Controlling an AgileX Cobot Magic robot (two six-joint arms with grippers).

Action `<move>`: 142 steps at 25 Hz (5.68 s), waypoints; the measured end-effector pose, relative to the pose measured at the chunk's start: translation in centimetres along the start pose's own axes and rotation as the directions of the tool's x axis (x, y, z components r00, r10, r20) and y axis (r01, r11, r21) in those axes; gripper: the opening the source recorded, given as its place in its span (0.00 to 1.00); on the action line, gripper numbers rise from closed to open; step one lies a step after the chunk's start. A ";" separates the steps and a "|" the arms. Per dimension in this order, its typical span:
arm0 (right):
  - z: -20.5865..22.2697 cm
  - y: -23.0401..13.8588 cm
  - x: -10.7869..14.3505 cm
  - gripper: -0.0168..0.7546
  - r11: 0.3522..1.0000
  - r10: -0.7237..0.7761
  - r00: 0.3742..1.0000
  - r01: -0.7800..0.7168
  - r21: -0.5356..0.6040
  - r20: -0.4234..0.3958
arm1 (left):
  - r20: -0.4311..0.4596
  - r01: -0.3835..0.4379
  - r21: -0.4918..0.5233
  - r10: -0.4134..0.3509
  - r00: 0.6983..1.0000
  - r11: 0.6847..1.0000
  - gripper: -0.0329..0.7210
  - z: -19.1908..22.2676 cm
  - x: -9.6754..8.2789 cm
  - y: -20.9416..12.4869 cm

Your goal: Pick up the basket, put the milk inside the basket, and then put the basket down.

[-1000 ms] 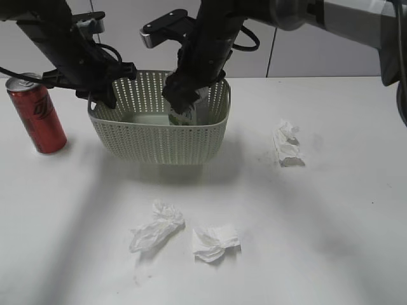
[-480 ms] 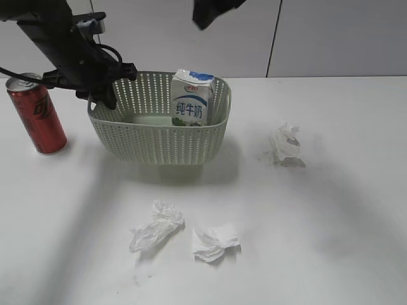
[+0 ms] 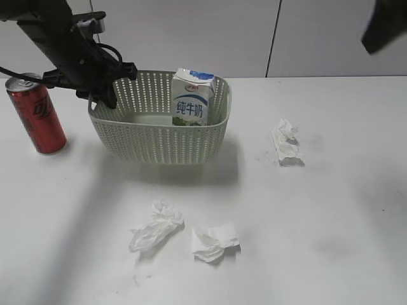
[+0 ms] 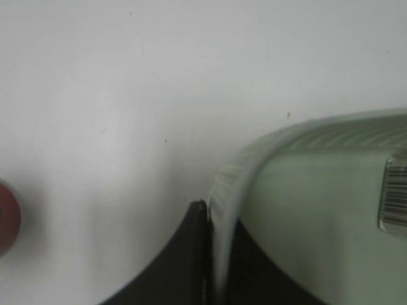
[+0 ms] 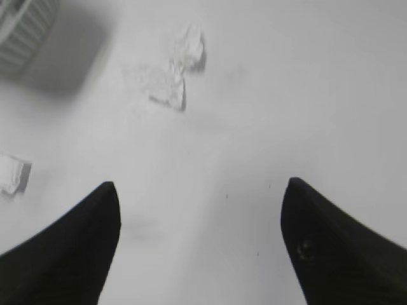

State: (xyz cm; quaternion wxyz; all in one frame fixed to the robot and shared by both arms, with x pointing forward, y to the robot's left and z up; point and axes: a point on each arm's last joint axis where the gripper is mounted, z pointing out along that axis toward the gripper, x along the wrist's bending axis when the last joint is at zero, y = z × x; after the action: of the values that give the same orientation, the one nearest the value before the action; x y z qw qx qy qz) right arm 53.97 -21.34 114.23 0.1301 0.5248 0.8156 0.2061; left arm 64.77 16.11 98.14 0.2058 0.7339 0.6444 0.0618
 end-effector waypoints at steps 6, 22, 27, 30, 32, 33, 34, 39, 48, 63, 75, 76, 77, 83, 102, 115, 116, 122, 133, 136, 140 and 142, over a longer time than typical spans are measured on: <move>1.2 -9.2 1.0 0.79 0.993 0.079 0.997 -0.079 0.090 0.008 | 0.005 0.005 0.001 -0.005 1.000 1.000 0.04 0.0 0.0 0.0; -0.1 -24.5 3.4 0.79 0.976 0.147 0.988 -0.137 -0.171 0.048 | 0.007 0.007 0.001 -0.007 1.000 1.000 0.04 0.0 -0.1 0.0; -1.0 -25.3 3.6 0.79 0.959 0.145 0.988 -0.129 -0.253 0.047 | 0.007 0.007 -0.001 -0.007 1.000 1.000 0.04 0.0 -0.1 0.0; -0.5 -26.0 3.8 0.79 0.970 0.150 0.988 -0.140 -0.199 0.034 | 0.007 0.007 0.000 -0.007 1.000 1.000 0.04 0.0 -0.1 0.0; -0.2 -26.4 3.8 0.79 0.975 0.151 0.988 -0.144 -0.168 0.032 | 0.007 0.007 0.000 -0.007 1.000 1.000 0.04 0.0 -0.1 0.0; -0.2 -26.4 3.8 0.79 0.975 0.153 0.988 -0.147 -0.165 0.030 | 0.007 0.007 0.000 -0.007 1.000 1.000 0.04 0.0 -0.1 0.0; -0.2 -26.4 3.9 0.79 0.975 0.154 0.988 -0.147 -0.164 0.029 | 0.007 0.007 0.000 -0.007 1.000 1.000 0.04 0.0 -0.1 0.0; -0.2 -26.4 3.9 0.79 0.975 0.155 0.988 -0.148 -0.164 0.027 | 0.007 0.007 0.000 -0.007 1.000 1.000 0.04 0.0 -0.1 0.0; -1.9 -27.6 4.2 0.78 0.932 0.198 0.980 -0.181 -0.313 0.021 | 0.008 0.008 0.000 -0.008 1.000 1.000 0.04 0.0 -0.1 0.0; -5.1 -31.0 5.6 0.72 0.740 0.322 0.946 -0.221 -0.636 0.045 | 0.020 0.020 -0.009 -0.020 1.000 1.000 0.04 0.1 -0.2 0.1; -5.1 -30.9 5.7 0.72 0.737 0.321 0.946 -0.228 -0.636 0.033 | 0.013 0.050 0.056 -0.051 0.999 0.997 0.05 4.8 0.4 -0.8; -5.1 -30.9 5.7 0.72 0.737 0.321 0.946 -0.228 -0.636 0.033 | 0.016 0.054 0.052 -0.055 0.998 0.997 0.07 4.8 0.4 -0.7; -5.1 -30.9 5.7 0.72 0.737 0.321 0.946 -0.228 -0.636 0.033 | 0.018 0.058 0.048 -0.059 0.998 0.997 0.11 4.8 0.4 -0.7; -5.1 -30.9 5.7 0.72 0.736 0.322 0.946 -0.229 -0.636 0.032 | 0.030 0.076 0.053 -0.077 0.997 0.996 0.71 4.8 0.2 -0.7; -5.1 -30.9 5.7 0.72 0.736 0.322 0.946 -0.229 -0.636 0.032 | 0.025 -0.168 0.085 0.166 0.986 0.982 0.83 -15.2 -0.8 -5.1; -5.1 -30.9 5.7 0.72 0.736 0.322 0.946 -0.229 -0.636 0.032 | -0.010 -0.190 -0.092 0.190 0.982 0.977 0.82 -20.7 2.6 -23.0; -5.1 -30.9 5.7 0.72 0.736 0.322 0.946 -0.229 -0.636 0.032 | -0.010 -0.191 -0.097 0.191 0.982 0.977 0.82 -20.5 2.9 -24.2; -5.1 -30.9 5.7 0.72 0.736 0.322 0.946 -0.229 -0.636 0.032 | -0.012 -0.204 -0.264 0.209 0.978 0.943 0.82 -21.3 4.1 -30.6; -5.1 -30.9 5.7 0.72 0.736 0.323 0.946 -0.231 -0.636 0.031 | -0.055 -0.263 -0.425 0.265 0.963 0.866 0.82 -22.7 4.6 -33.1; -5.1 -30.9 5.7 0.72 0.736 0.323 0.946 -0.231 -0.636 0.031 | -0.060 -0.266 -0.425 0.266 0.962 0.865 0.82 -22.7 4.7 -33.1; -5.1 -30.9 5.7 0.72 0.736 0.323 0.946 -0.231 -0.636 0.031 | -0.060 -0.268 -0.425 0.268 0.962 0.865 0.82 -22.7 4.7 -33.1; -5.1 -30.9 5.7 0.72 0.736 0.323 0.946 -0.231 -0.636 0.031 | -0.061 -0.267 -0.427 0.268 0.962 0.864 0.82 -22.7 4.7 -33.1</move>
State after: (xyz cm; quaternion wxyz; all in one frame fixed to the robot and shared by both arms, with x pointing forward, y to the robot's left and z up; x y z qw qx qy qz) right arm 24.57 -28.43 104.14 0.3208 0.5804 0.6022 0.4445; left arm 26.99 28.50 105.31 0.3528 0.7522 0.5066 0.2305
